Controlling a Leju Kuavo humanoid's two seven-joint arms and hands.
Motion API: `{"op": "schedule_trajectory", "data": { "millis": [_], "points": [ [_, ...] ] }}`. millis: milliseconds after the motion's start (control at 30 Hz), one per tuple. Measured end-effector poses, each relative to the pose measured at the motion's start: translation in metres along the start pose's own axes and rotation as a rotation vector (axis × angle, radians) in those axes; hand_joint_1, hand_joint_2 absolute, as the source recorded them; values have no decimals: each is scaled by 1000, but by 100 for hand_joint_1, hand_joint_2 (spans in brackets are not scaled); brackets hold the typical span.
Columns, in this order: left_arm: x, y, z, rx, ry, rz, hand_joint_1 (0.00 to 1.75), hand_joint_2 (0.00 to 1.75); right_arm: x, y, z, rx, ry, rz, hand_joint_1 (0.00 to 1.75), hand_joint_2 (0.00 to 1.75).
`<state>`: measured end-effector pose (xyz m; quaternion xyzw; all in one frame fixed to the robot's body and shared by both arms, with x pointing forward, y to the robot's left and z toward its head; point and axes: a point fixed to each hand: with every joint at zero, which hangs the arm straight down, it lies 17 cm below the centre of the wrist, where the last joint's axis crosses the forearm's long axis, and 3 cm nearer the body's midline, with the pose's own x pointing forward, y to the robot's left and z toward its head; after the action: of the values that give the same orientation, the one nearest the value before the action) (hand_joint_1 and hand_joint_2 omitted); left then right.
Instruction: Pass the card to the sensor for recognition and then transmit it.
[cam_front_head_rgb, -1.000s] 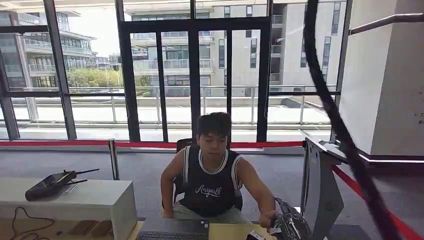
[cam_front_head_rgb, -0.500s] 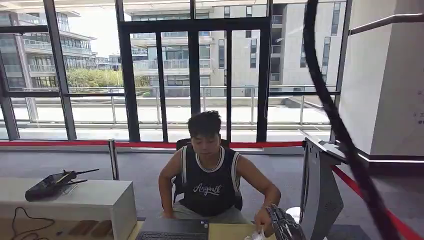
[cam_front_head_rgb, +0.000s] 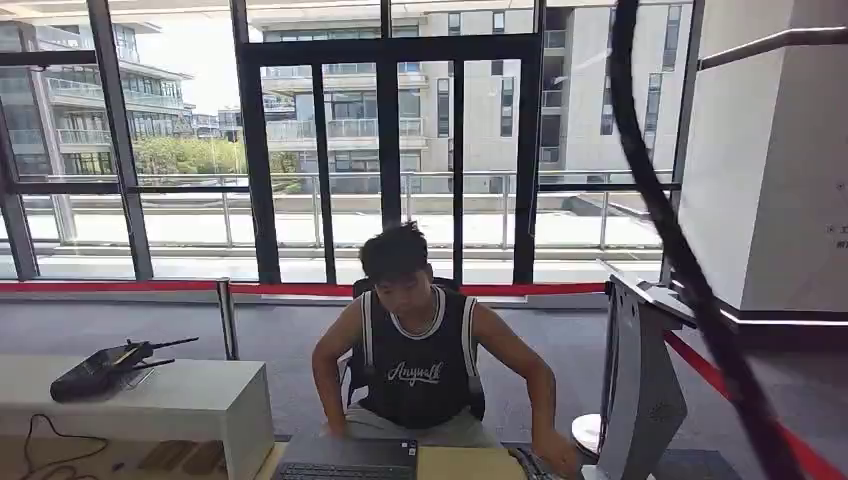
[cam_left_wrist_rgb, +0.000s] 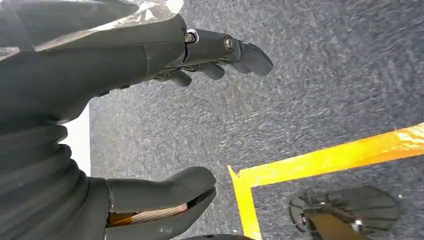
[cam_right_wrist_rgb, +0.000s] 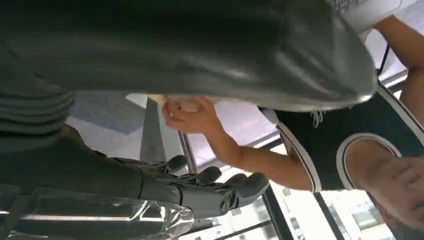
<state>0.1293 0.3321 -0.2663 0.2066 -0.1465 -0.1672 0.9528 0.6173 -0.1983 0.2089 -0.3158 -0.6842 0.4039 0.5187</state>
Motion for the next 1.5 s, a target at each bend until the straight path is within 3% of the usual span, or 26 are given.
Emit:
{"op": "schedule_trajectory", "data": {
  "millis": [333,600,800,1000,1500],
  "points": [
    [-10,1,0,11,37,22,0,175,1,61,64,55,-25,-120,0,0],
    [-11,3,0,13,40,20,0,175,-6,77,94,66,-20,-123,0,0],
    [-13,4,0,14,46,13,0,175,-14,79,105,57,-15,23,0,0],
    [-12,4,-1,14,42,2,0,175,-12,82,111,22,-61,301,0,0],
    [-12,4,-1,12,44,-4,0,175,-5,122,122,75,-94,385,0,0]
  ]
}}
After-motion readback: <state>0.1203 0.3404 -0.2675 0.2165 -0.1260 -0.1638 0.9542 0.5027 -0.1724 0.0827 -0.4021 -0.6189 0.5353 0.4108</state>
